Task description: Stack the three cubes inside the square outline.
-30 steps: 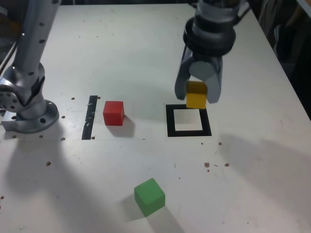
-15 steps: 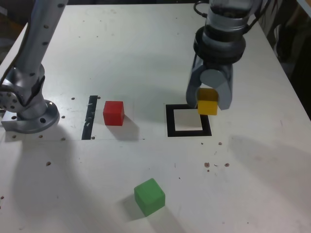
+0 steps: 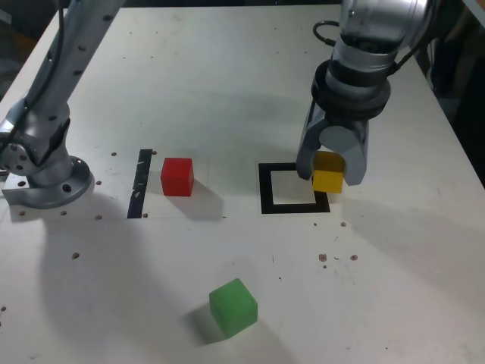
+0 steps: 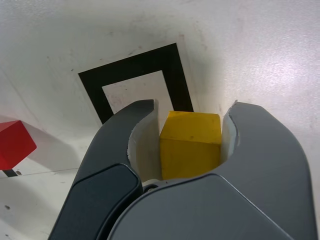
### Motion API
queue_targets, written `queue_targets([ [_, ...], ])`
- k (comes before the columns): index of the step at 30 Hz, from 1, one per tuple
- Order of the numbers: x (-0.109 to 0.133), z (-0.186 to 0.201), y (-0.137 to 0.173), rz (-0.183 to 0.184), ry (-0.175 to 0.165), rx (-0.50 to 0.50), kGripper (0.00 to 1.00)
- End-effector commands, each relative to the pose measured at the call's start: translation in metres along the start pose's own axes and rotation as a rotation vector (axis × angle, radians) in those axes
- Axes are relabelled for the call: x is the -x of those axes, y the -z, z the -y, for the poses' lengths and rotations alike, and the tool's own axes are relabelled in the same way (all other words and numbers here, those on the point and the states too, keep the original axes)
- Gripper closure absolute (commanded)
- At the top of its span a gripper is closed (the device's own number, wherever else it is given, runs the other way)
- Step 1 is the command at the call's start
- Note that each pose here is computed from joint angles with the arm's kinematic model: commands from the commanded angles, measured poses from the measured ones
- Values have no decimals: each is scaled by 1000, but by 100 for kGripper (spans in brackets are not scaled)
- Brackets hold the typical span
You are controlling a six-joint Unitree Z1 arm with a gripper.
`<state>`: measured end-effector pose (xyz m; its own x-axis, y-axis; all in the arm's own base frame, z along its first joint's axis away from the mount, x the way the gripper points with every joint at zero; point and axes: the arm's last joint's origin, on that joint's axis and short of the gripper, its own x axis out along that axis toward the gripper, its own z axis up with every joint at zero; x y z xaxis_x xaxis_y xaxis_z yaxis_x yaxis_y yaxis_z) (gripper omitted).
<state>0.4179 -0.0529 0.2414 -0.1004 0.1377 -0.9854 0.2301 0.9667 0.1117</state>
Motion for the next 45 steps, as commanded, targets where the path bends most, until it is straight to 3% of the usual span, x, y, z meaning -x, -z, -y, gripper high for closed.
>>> queue_targets([
  [1, 2, -1, -2, 10, -2, -2, 23],
  [3, 4, -1, -2, 14, -5, -3, 8],
  [5, 5, -1, -2, 14, -7, -4, 3],
  [17, 15, -2, 13, 4, -24, 7, 1],
  [22, 36, -2, 58, -16, -35, 46, 1],
  [28, 44, 0, 129, -59, -10, 122, 1],
  [35, 16, -2, 185, -119, -1, 172, 1],
  [41, -8, 3, 217, -97, 16, 179, 1],
  [45, -17, 7, 228, -111, 45, 178, 1],
])
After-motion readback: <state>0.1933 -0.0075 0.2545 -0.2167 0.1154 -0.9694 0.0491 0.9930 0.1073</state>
